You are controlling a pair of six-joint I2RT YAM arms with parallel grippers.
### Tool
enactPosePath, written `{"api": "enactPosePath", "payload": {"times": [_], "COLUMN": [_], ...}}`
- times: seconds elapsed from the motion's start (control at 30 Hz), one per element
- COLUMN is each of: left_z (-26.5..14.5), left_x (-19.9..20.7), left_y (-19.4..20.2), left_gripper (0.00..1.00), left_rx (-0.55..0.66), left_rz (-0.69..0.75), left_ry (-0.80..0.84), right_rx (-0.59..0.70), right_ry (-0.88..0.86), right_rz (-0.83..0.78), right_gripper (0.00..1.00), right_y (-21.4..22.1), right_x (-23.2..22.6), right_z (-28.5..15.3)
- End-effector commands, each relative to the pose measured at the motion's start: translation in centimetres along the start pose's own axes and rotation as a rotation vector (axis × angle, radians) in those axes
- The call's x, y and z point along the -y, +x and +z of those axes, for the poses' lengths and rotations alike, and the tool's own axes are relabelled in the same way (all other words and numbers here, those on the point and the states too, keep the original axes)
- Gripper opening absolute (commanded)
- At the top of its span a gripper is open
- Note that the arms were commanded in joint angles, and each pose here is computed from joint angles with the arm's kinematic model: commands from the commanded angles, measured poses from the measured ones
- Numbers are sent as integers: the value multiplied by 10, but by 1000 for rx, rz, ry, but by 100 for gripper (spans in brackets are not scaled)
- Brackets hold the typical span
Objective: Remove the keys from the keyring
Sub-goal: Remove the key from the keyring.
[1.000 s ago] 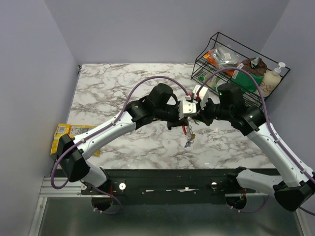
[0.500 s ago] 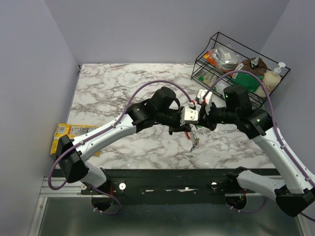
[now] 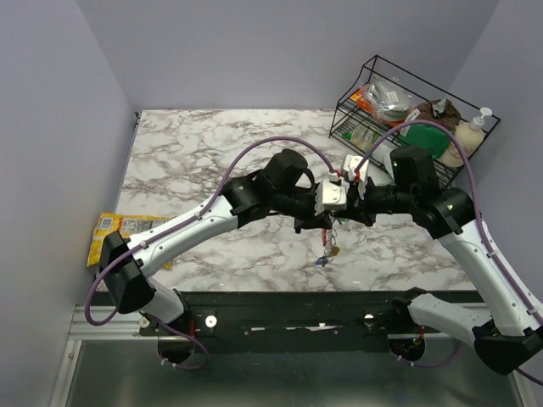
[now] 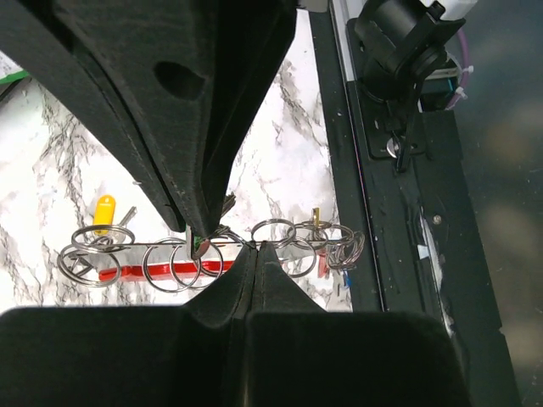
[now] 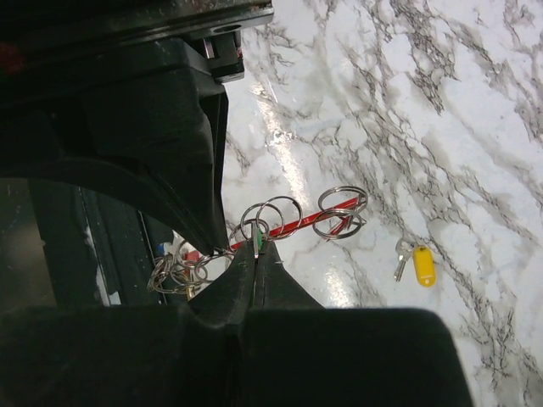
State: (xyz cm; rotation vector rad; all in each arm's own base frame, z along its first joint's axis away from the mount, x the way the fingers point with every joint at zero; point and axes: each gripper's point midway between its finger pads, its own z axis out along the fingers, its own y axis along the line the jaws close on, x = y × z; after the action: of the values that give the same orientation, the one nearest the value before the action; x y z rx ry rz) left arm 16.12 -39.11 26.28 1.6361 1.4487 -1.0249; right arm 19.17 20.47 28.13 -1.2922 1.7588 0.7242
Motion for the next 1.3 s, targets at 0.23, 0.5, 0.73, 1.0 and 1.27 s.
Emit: {"api": "enactPosePath", "payload": {"times": [0.23,0.5,0.73,1.0,1.27], "left_z": [12,17,21,21,13], "left_x": [-23,-41,-46,-40,-21], "left_y": [-20,-19,-17,-17,-21], "left_gripper": [0,0,0,0,0], "left_rx": [33,23,14,16,38], "left_rz": [-48,-103,-134,-111,-55], "left_ry": [-104,-189,-203,-171,-87], "right_rx": [56,82,153,122,63], "right_ry": [-74,-53,-56,60,133], "right_rz": [-112,-148,-220,-111,-31], "right_gripper": [1,1,1,1,1], "right_y": [3,7,5,10,27], "right_x": [-17,-18,-26,2,22], "right_z": [0,0,0,13,22]}}
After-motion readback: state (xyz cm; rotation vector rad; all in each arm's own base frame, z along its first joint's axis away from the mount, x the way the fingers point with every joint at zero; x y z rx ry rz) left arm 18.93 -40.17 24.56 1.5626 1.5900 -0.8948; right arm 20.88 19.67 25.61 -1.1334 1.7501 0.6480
